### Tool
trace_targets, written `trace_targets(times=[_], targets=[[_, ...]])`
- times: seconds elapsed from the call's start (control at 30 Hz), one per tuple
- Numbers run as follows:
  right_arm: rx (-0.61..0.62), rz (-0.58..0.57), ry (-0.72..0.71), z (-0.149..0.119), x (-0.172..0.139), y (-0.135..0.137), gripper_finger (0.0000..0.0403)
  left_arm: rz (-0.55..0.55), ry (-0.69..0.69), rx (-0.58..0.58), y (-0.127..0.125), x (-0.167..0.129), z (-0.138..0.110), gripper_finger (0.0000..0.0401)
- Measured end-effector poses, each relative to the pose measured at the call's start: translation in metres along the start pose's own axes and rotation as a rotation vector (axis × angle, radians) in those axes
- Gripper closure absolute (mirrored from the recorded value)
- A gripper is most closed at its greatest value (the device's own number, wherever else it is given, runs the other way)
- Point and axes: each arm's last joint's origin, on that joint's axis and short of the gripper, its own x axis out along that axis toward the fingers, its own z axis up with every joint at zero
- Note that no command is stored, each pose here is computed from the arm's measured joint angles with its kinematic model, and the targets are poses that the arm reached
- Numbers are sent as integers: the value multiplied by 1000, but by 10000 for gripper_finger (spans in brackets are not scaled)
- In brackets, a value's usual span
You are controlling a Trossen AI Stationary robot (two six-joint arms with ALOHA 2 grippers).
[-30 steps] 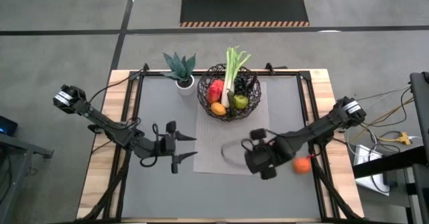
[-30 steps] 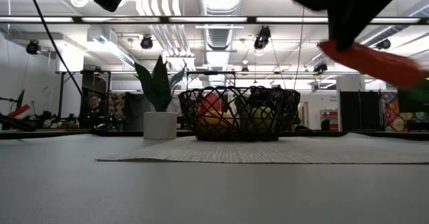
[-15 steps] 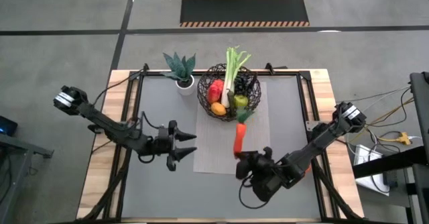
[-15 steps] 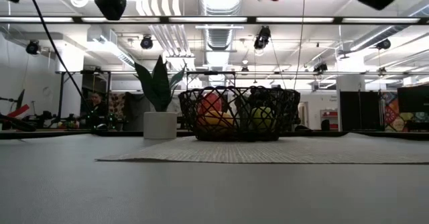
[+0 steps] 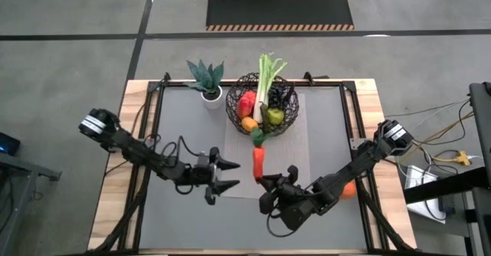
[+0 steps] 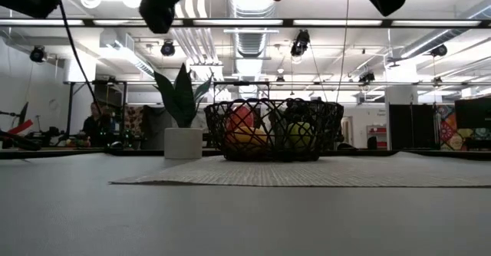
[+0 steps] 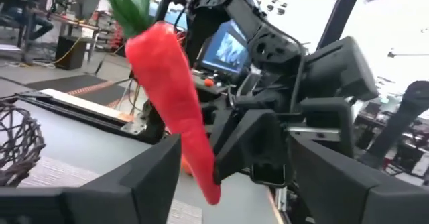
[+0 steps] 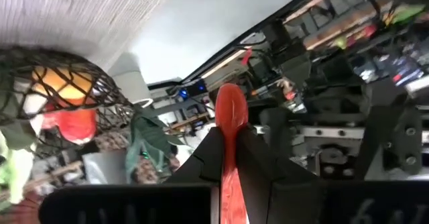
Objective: Build produce basket
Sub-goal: Put the orange carrot into the black wire basket
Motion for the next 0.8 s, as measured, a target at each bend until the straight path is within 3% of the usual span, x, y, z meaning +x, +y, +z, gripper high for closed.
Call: trace_targets(times=[0.23,0.5,0.8], targets=[[-46,-27,7,-1,-1,-4,385,51,1,20,9,20,-8,101],[-86,-49,-38,0,0,-5,385,-58,14,19,12,37,-4,100],[-174,-52,-35,-2,2,-5,385,-3,29,-32,29,45,-9,100]])
